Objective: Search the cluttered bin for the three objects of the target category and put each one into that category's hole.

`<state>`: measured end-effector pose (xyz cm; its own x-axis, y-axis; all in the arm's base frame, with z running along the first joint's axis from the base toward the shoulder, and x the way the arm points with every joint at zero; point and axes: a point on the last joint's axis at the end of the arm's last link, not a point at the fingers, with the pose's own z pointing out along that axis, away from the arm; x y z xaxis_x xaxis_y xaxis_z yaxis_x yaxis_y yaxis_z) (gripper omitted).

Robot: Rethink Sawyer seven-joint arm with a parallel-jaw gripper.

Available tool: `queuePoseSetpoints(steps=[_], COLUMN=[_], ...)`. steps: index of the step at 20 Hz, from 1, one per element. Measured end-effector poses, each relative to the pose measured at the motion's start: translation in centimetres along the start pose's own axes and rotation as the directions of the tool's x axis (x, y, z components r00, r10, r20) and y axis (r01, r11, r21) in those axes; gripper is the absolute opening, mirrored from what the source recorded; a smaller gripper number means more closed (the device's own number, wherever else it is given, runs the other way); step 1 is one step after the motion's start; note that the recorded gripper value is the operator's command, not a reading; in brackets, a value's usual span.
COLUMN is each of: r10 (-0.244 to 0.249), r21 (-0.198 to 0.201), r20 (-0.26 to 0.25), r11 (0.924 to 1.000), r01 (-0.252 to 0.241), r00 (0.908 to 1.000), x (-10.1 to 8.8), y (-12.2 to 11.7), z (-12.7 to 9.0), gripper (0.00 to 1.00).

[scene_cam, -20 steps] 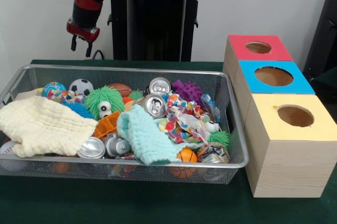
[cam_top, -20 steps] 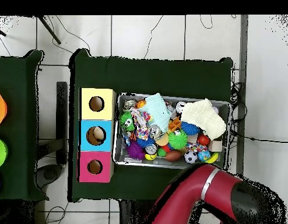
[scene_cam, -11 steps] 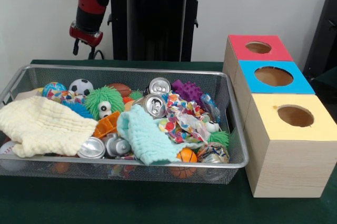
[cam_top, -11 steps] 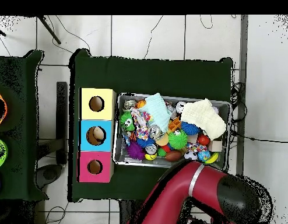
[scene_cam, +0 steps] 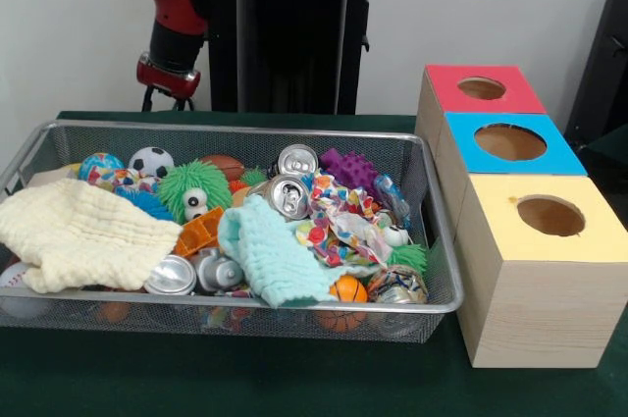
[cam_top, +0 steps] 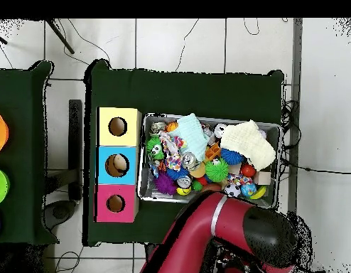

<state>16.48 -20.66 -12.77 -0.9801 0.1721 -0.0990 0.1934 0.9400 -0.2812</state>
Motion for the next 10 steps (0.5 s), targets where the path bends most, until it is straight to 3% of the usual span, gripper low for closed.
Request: queuePoseSetpoints(steps=[10], r10=[-0.028], r21=[-0.002], r20=[0.083], r11=[0.9996], r01=[0.028], r00=[0.9961], x=[-2.1], y=[2.4], z=[0.6], gripper=[1.00])
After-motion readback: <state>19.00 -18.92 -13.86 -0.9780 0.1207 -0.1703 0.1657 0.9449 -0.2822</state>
